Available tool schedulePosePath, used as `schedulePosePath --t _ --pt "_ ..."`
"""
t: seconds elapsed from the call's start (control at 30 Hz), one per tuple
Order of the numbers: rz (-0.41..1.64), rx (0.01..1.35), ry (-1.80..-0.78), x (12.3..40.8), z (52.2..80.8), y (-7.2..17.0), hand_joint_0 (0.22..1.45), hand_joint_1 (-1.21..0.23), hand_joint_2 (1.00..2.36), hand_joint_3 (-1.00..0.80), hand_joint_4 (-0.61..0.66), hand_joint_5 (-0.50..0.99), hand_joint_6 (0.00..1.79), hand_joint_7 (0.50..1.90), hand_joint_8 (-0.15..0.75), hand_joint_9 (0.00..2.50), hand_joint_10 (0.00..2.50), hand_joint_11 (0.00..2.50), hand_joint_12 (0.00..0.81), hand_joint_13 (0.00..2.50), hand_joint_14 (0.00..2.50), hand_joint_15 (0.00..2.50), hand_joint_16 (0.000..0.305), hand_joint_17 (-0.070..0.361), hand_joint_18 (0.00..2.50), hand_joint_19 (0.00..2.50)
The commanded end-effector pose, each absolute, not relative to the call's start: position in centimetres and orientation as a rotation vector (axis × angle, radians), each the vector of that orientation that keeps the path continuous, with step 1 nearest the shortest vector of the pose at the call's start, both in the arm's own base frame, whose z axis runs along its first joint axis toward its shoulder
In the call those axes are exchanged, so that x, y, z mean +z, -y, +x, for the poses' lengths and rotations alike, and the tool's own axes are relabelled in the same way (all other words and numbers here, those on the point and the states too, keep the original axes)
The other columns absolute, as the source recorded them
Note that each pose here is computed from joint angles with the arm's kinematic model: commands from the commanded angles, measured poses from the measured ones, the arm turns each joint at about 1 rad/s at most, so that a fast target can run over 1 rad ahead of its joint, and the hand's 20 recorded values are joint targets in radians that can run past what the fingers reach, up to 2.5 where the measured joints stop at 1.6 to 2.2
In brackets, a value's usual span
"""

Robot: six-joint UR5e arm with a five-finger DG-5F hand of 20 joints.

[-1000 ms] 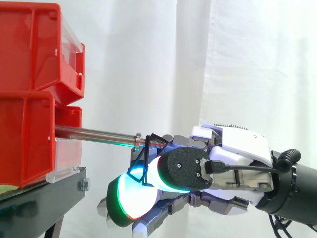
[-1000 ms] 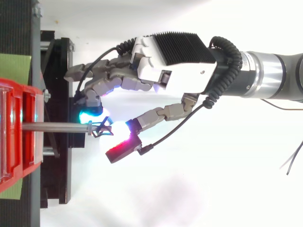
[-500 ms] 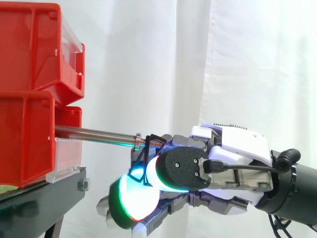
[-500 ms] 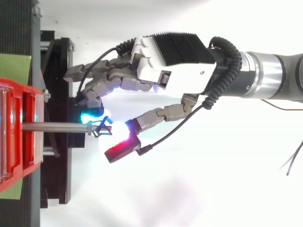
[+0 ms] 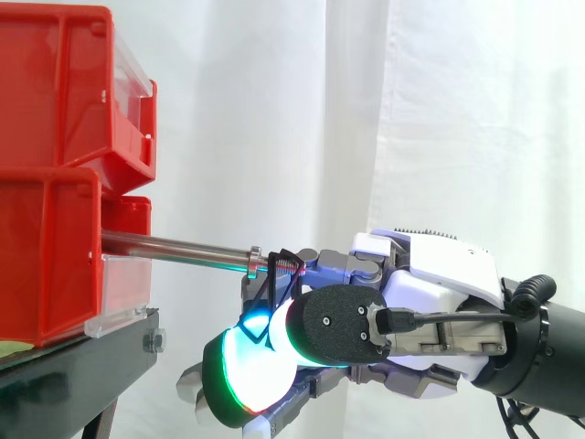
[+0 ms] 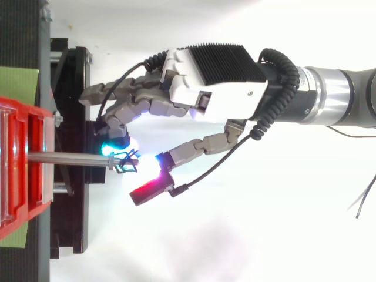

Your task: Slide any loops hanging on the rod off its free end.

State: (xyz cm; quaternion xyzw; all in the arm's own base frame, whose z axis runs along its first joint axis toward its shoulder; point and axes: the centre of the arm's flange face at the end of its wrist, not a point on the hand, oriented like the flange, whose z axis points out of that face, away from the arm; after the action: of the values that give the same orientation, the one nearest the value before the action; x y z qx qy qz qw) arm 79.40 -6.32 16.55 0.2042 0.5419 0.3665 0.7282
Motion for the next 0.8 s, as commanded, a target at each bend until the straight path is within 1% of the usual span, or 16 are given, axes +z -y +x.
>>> schedulePosePath --t 0.0,0.23,0.37,0.53,0.57,0.6,0.77 --pt "0.452 0.808 -1.195 16.6 79.4 6.4 0.61 -0.69 1.02 -0.14 0.04 -0.21 0.91 1.02 0.326 0.76 0.01 0.21 0.331 0.70 0.00 0.03 0.050 0.112 0.82 0.25" --pt "0.431 0.826 -1.212 16.5 79.3 6.1 0.62 -0.69 1.02 -0.15 0.05 -0.21 0.91 1.00 0.323 0.76 0.01 0.21 0.331 0.70 0.00 0.03 0.050 0.112 0.81 0.26" --pt "0.396 0.858 -1.232 16.6 79.2 5.6 0.61 -0.68 1.02 -0.15 0.06 -0.21 0.91 1.02 0.322 0.76 0.01 0.21 0.333 0.70 0.00 0.03 0.050 0.112 0.81 0.26" --pt "0.393 0.858 -1.245 17.1 79.1 5.6 0.61 -0.68 1.02 -0.15 0.07 -0.21 0.91 1.03 0.323 0.77 0.01 0.21 0.332 0.70 0.00 0.03 0.050 0.112 0.81 0.26" --pt "0.397 0.857 -1.252 17.2 79.0 5.6 0.61 -0.68 1.02 -0.15 0.07 -0.21 0.91 1.02 0.324 0.77 0.01 0.21 0.332 0.70 0.00 0.03 0.050 0.112 0.81 0.27" --pt "0.402 0.851 -1.270 18.0 78.8 5.6 0.61 -0.68 1.02 -0.15 0.07 -0.21 0.91 1.02 0.324 0.77 0.01 0.21 0.332 0.70 0.00 0.03 0.050 0.112 0.81 0.26" --pt "0.421 0.825 -1.343 18.6 78.0 5.8 0.61 -0.67 1.02 -0.16 0.07 -0.21 0.90 1.02 0.325 0.76 0.01 0.21 0.333 0.70 0.00 0.03 0.050 0.112 0.81 0.27"
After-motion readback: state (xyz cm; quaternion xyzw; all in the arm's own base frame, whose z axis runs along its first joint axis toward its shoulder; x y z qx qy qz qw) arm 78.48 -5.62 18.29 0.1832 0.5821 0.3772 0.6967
